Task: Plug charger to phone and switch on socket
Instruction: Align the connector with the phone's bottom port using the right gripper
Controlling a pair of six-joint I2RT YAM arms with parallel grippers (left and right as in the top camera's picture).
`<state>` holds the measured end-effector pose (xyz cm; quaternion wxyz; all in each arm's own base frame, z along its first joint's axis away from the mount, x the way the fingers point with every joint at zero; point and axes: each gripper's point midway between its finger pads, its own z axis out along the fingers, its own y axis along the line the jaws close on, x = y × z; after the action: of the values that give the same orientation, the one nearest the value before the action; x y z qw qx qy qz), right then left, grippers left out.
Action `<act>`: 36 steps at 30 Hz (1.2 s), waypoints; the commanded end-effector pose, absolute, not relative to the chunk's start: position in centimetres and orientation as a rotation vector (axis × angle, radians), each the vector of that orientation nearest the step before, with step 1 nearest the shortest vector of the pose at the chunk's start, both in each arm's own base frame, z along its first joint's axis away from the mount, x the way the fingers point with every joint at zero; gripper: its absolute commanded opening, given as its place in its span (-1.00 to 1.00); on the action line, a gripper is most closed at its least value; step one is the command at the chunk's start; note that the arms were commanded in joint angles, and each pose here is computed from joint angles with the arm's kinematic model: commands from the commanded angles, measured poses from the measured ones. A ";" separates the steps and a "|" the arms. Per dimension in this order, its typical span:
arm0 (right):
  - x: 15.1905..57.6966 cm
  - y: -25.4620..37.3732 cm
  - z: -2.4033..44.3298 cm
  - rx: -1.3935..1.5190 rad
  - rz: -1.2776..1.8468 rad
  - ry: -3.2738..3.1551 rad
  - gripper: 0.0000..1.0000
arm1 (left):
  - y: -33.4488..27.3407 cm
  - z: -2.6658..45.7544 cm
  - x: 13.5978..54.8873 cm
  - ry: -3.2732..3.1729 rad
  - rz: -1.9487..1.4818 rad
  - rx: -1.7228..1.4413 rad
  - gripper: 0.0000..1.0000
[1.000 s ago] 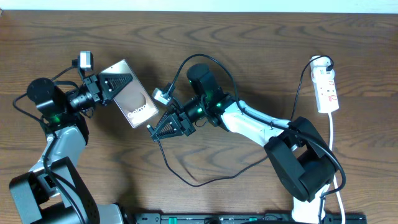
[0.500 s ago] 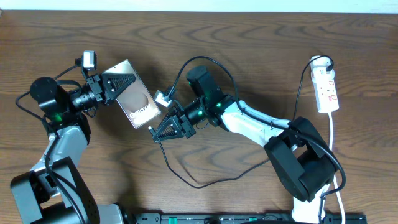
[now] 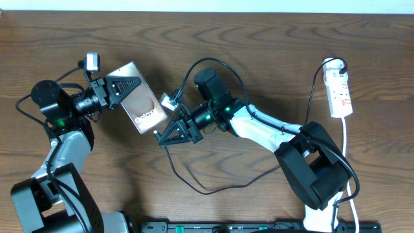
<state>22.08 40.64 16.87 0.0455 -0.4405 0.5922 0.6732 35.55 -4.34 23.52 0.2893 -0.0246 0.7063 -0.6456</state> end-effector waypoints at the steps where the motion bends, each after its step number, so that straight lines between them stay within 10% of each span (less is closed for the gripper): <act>1: 22.2 40.7 17.5 -1.342 2.068 1.799 -0.98 | -4.6 24.2 35.1 1.877 -1.708 0.007 -0.85; 36: 23.3 40.6 17.5 -1.256 2.067 1.887 -0.98 | -4.6 24.2 35.1 1.869 -1.691 0.031 -0.85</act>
<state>23.12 40.89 17.06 0.0364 -0.4089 0.6185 0.6700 35.61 -4.31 23.53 0.3009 -0.0147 0.7066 -0.6403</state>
